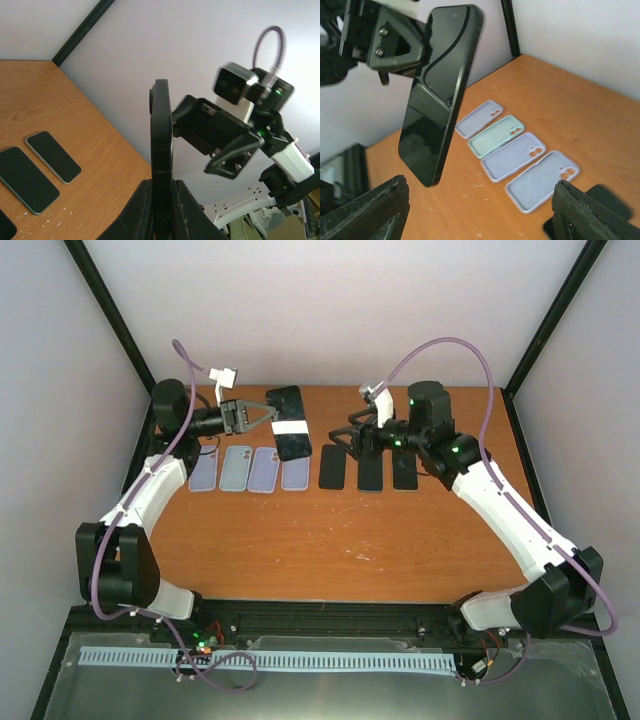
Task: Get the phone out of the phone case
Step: Place the phone at the center of the board.
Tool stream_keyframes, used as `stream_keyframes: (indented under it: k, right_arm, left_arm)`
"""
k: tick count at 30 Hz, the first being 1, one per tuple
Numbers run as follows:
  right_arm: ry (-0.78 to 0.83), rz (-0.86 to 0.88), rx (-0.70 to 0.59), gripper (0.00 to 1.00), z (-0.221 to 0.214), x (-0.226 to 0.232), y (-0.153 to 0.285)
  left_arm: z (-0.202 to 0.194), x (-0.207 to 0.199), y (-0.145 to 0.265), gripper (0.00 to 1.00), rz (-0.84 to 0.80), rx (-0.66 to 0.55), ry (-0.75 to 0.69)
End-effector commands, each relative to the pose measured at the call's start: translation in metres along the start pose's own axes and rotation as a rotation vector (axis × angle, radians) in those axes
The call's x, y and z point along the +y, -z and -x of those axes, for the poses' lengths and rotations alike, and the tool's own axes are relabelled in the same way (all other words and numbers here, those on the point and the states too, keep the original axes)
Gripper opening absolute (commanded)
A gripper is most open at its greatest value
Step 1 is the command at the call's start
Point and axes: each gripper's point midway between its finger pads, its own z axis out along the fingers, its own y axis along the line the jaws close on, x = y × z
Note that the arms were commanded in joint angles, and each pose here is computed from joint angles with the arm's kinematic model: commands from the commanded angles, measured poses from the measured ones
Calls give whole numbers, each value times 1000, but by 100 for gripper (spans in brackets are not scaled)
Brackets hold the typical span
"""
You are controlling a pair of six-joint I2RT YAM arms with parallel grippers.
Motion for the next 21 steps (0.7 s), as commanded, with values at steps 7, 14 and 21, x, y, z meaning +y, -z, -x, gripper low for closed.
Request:
stream_keyframes:
  k: [7,14,21]
  right_arm:
    - [-322,295,6,75,-1,20,-14]
    - [-389,380,18,71,4,23,-31]
    - [-368,425,34,65,6,40,-39]
  left_arm:
    - [-4,-33,-5,1,-70,-8,-133]
    - [-7,-36,-7,1,-91,-8,-111]
    - [-8,-38,-10,1,-107,-20,-107]
